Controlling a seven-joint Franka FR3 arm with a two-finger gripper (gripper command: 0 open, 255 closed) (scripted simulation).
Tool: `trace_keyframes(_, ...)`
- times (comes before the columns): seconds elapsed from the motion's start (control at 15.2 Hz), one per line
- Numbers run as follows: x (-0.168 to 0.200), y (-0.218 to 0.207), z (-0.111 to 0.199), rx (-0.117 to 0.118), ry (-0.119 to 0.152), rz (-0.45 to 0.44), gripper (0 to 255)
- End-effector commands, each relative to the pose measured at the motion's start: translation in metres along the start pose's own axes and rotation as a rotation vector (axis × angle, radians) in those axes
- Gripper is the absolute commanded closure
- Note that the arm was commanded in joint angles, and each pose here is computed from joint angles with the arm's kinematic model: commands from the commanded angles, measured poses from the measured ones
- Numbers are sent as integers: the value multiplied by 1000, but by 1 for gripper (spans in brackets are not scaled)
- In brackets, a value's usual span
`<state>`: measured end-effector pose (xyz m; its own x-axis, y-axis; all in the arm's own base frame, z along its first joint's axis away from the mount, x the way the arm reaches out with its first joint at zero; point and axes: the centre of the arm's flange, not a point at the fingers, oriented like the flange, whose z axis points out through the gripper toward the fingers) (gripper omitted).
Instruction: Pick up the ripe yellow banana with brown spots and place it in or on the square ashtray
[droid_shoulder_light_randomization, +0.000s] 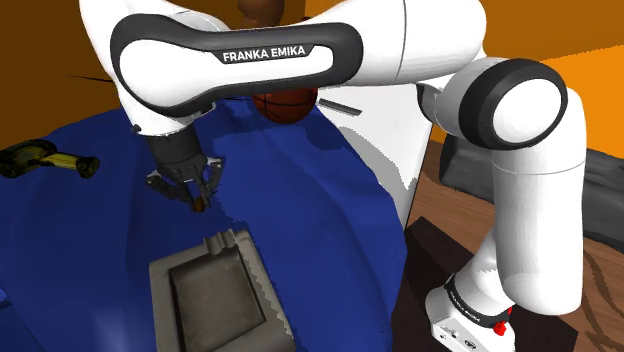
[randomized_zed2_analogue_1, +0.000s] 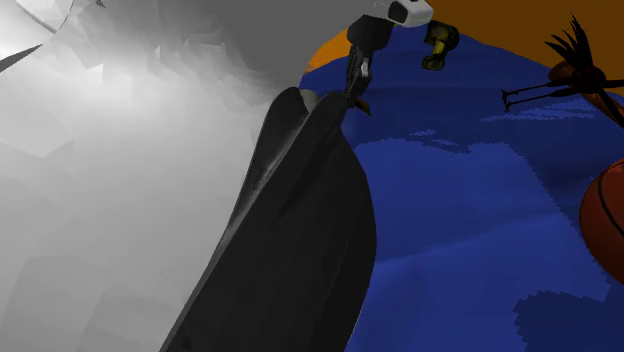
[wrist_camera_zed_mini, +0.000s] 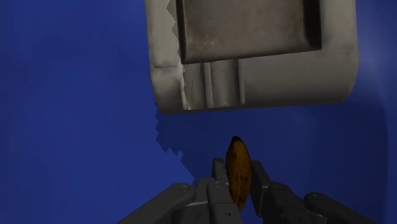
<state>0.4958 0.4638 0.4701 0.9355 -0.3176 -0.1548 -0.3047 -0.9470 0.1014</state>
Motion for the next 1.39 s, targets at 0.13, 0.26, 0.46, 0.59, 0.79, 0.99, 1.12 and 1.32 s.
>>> trace_keyframes(0.13,-3,1,-21,0,0,0,255)
trace_keyframes(0.26,-5,2,-31,0,0,0,255)
trace_keyframes(0.46,-7,4,-45,0,0,0,255)
trace_keyframes(0.59,-33,4,-41,0,0,0,255)
trace_keyframes(0.79,-73,5,-35,0,0,0,255)
trace_keyframes(0.99,-112,6,-29,0,0,0,255)
trace_keyframes(1.12,-138,7,-26,0,0,0,255)
trace_keyframes(1.32,-177,8,-20,0,0,0,255)
